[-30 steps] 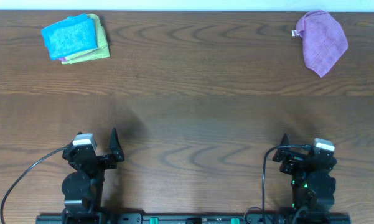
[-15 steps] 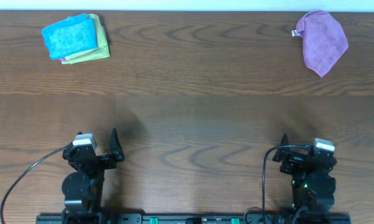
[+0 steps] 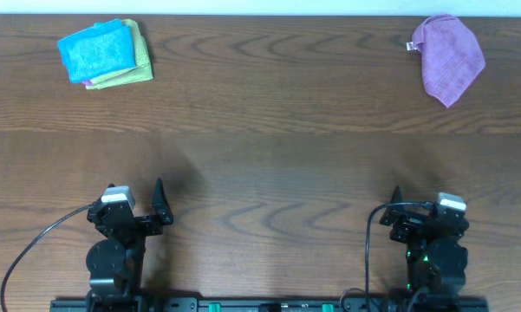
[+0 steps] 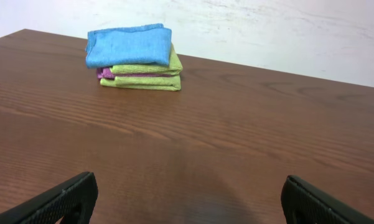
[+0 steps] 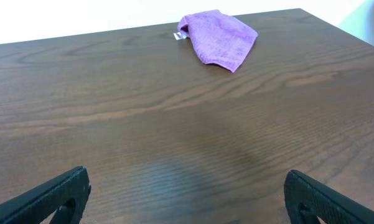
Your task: Fold the cloth
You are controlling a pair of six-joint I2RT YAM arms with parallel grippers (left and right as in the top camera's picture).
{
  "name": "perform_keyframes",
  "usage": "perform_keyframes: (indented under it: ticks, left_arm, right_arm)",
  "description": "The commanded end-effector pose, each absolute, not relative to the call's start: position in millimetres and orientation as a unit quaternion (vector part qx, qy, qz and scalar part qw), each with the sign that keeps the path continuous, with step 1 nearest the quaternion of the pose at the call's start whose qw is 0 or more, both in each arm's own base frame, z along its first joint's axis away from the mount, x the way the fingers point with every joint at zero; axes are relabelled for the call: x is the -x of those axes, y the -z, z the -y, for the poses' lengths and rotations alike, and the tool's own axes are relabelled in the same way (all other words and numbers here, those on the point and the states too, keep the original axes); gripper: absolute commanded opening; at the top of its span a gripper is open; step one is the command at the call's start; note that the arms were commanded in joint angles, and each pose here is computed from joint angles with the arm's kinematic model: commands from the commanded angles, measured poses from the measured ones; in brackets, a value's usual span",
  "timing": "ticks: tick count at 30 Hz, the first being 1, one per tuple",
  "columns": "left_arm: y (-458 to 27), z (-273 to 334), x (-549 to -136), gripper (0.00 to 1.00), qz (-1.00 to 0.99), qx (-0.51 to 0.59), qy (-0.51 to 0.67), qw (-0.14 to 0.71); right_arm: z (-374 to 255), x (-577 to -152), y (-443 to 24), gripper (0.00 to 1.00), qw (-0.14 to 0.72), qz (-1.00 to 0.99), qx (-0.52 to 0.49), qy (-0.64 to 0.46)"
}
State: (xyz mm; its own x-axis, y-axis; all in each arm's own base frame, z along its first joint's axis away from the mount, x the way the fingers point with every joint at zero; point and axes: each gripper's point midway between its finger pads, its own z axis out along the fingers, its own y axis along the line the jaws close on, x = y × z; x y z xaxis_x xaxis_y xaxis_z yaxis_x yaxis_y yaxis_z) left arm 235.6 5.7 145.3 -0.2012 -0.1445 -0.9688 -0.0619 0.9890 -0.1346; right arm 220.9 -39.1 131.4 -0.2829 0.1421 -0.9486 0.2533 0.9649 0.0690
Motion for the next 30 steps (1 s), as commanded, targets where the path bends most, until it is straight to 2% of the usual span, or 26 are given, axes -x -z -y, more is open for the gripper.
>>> perform_keyframes:
  ticks: [1,8,17,23,30]
  left_arm:
    - [-131,-8,-236,0.95,-0.784,0.068,0.026,0.617]
    - [-131,-8,-236,0.95,-0.784,0.068,0.026,0.617]
    - [-131,-8,-236,0.95,-0.784,0.068,0.026,0.617]
    - [-131,-8,-236,0.96,-0.784,0.068,0.026,0.617]
    - [-131,-8,-236,0.96,-0.784,0.068,0.026,0.617]
  right_arm:
    - [40,-225,-142,0.99,0.608,-0.783,-0.121,0.049]
    - [35,-236,-225,0.99,0.734,-0.669,-0.112,0.02]
    - [50,-296,-203,0.99,0.697,-0.704,-0.129,0.042]
    - [73,-378,-184,0.99,0.624,-0.767,-0.141,0.054]
    - [96,-465,-182,0.99,0.579,-0.799,-0.151,0.06]
